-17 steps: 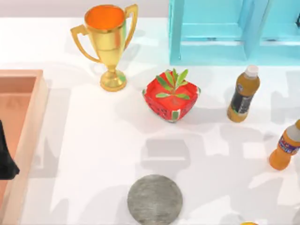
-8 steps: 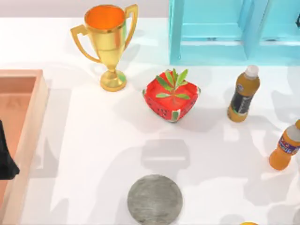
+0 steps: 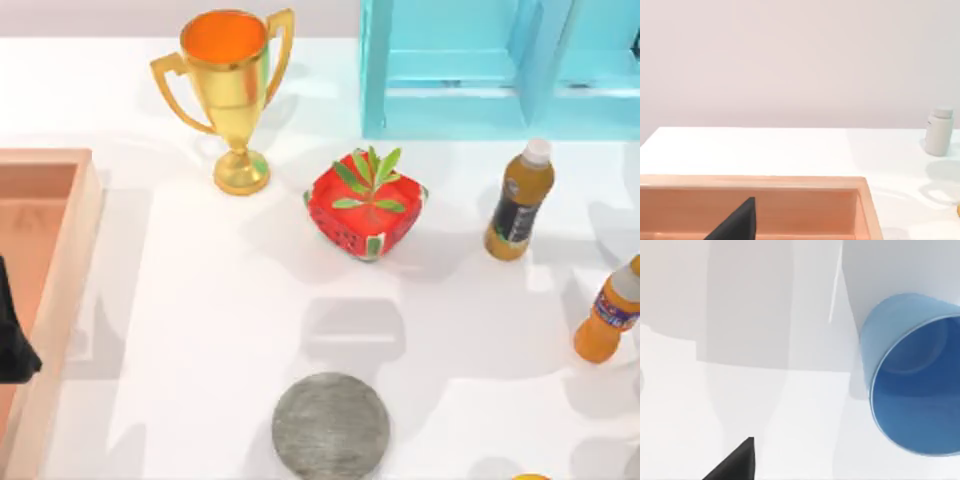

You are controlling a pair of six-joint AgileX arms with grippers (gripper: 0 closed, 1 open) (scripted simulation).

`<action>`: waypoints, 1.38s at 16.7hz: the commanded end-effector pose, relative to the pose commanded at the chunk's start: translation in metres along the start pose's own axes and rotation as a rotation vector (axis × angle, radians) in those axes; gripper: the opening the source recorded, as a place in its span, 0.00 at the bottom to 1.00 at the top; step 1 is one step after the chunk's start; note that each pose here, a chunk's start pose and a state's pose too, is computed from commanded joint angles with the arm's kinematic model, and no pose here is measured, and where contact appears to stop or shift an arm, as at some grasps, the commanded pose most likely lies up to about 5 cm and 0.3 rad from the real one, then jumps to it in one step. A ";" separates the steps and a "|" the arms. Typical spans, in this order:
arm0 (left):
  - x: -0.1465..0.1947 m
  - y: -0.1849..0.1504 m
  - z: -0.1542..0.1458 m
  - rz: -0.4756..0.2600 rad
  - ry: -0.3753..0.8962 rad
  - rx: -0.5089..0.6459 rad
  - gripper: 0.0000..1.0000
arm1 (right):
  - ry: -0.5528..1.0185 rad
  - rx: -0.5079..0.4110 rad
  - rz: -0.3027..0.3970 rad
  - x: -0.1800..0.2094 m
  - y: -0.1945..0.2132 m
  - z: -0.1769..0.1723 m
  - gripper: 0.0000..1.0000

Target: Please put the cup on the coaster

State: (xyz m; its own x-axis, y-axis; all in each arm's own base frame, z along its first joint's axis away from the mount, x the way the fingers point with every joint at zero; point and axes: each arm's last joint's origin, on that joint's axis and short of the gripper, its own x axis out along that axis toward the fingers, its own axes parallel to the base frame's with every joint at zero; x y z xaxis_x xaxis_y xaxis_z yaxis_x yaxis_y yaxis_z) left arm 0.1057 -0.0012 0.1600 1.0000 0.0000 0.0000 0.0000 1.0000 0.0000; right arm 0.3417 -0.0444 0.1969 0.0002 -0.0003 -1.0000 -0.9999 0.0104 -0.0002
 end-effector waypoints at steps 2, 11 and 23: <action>0.000 0.000 0.000 0.000 0.000 0.000 1.00 | 0.001 0.002 0.000 0.022 -0.001 -0.003 1.00; 0.000 0.000 0.000 0.000 0.000 0.000 1.00 | 0.000 -0.001 0.000 0.061 0.006 0.008 1.00; 0.000 0.000 0.000 0.000 0.000 0.000 1.00 | 0.000 -0.001 0.000 0.061 0.006 0.008 0.17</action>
State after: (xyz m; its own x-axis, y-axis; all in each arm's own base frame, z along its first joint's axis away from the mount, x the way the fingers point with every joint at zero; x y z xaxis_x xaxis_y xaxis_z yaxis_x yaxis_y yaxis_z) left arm 0.1057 -0.0012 0.1600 1.0000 0.0000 0.0000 0.0000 1.0000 0.0000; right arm 0.3355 -0.0364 0.1360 0.0003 0.0000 -1.0000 -1.0000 0.0098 -0.0003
